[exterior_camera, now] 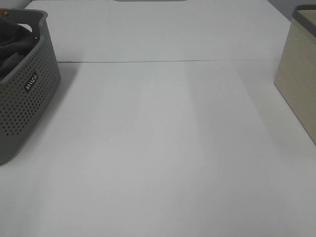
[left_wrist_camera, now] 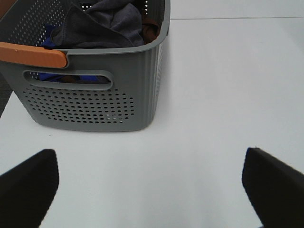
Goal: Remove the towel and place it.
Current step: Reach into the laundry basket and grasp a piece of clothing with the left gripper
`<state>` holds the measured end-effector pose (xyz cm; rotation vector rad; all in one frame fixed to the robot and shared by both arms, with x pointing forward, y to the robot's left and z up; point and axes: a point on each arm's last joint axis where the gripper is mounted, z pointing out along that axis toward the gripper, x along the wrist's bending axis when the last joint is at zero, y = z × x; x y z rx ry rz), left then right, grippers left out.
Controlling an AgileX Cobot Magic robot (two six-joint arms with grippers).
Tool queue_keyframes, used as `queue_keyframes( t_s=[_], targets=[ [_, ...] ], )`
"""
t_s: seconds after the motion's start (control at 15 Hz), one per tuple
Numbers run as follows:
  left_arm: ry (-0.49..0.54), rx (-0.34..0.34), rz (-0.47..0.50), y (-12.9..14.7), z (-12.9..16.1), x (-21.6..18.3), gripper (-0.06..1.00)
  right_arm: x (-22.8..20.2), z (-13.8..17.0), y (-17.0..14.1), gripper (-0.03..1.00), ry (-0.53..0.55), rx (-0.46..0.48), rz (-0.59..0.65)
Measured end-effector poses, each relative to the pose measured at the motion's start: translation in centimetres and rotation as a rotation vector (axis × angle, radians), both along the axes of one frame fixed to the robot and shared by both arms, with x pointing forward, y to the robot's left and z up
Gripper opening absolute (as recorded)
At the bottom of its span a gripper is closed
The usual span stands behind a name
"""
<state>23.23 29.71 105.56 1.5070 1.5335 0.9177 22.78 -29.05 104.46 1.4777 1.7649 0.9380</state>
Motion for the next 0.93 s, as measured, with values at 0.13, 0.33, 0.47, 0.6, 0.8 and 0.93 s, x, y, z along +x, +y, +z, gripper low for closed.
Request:
queue_keyframes(
  t_s=[0.13, 0.33, 0.47, 0.6, 0.8, 0.93],
  targets=[
    [0.000, 0.000, 0.000, 0.0, 0.0, 0.0, 0.99, 0.0, 0.0, 0.0, 0.96, 0.000, 0.000, 0.000],
    [0.000, 0.000, 0.000, 0.0, 0.0, 0.0, 0.99, 0.0, 0.0, 0.0, 0.96, 0.000, 0.000, 0.000],
    [0.000, 0.000, 0.000, 0.0, 0.0, 0.0, 0.99, 0.0, 0.0, 0.0, 0.96, 0.000, 0.000, 0.000],
    [0.000, -0.002, -0.001, 0.0, 0.0, 0.0, 0.99, 0.0, 0.0, 0.0, 0.96, 0.000, 0.000, 0.000],
    [0.095, 0.126, -0.076, 0.0, 1.1, 0.9, 0.99, 0.0, 0.0, 0.0, 0.96, 0.000, 0.000, 0.000],
    [0.235, 0.251, -0.175, 0.0, 4.5, 2.7, 0.99, 0.0, 0.0, 0.0, 0.96, 0.000, 0.000, 0.000]
  ],
)
